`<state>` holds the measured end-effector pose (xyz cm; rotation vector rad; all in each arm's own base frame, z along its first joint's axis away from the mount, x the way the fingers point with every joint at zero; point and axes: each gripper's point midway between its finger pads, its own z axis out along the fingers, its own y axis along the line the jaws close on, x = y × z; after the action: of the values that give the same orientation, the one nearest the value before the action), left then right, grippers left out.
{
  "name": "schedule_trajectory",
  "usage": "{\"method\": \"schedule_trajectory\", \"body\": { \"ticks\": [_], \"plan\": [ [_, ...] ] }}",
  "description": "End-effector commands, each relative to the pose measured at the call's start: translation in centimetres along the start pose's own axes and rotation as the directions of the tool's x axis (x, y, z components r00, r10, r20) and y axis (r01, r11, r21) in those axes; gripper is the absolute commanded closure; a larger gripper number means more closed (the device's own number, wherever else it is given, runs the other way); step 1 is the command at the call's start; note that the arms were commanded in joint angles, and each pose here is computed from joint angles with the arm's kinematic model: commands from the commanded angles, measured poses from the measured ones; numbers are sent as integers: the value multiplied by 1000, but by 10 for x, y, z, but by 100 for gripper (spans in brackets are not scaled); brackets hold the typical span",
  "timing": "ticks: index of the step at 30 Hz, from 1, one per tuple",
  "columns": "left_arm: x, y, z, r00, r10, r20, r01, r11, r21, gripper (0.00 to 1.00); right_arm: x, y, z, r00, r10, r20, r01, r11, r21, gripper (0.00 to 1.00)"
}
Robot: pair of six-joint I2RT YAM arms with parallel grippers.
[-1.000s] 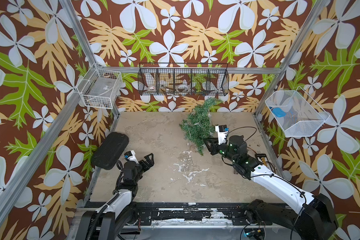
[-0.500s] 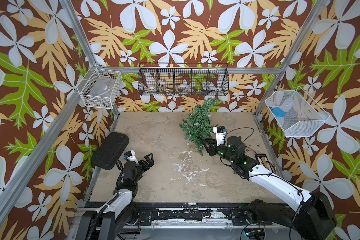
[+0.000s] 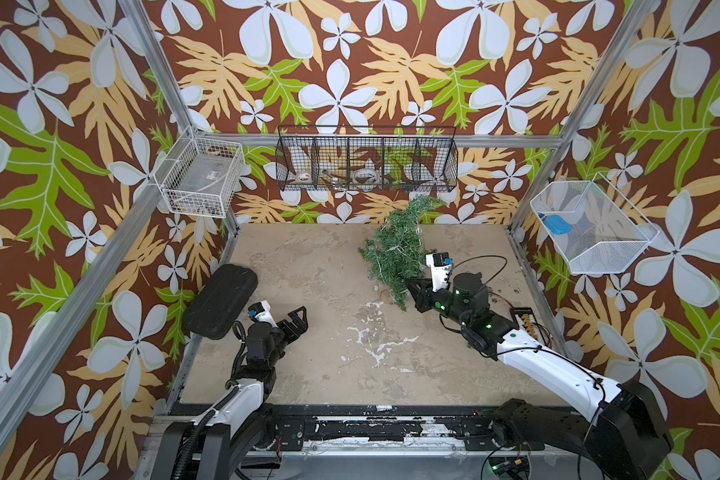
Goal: Remove string lights from the small christmas tree
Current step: Pick up the light string from the Christmas tree, then remove the light string from the Christmas tree.
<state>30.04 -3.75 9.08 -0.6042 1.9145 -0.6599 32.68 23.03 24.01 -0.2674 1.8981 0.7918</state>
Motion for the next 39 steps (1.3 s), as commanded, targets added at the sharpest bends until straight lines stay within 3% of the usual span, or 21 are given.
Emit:
{"method": "schedule_trajectory", "body": {
  "ticks": [1, 14, 24, 29, 35, 39],
  "plan": [
    [-6, -3, 0, 1000, -4, 25, 4, 1000, 14, 0, -11, 3, -4, 999, -12, 38, 12, 1000, 0, 87],
    [-5, -3, 1, 1000, -6, 21, 5, 1000, 16, 0, -24, 19, -20, 998, -44, 38, 46, 998, -45, 99],
    [-4, -5, 2, 1000, -7, 16, 7, 1000, 23, 0, -42, 82, -28, 987, -160, 21, 161, 960, -228, 100],
    [-3, -4, 2, 1000, -9, 13, 8, 1000, 22, 0, -84, 110, -26, 981, -174, 82, 190, 949, -251, 100],
    [-4, -2, 2, 1000, -21, 20, 21, 1000, 12, 0, -162, 130, -22, 960, -169, 224, 215, 956, -201, 100],
    [-12, 18, -2, 995, -49, 82, 56, 994, -91, 0, -201, 136, -15, 943, -173, 284, 223, 963, -153, 100]
  ]
}}
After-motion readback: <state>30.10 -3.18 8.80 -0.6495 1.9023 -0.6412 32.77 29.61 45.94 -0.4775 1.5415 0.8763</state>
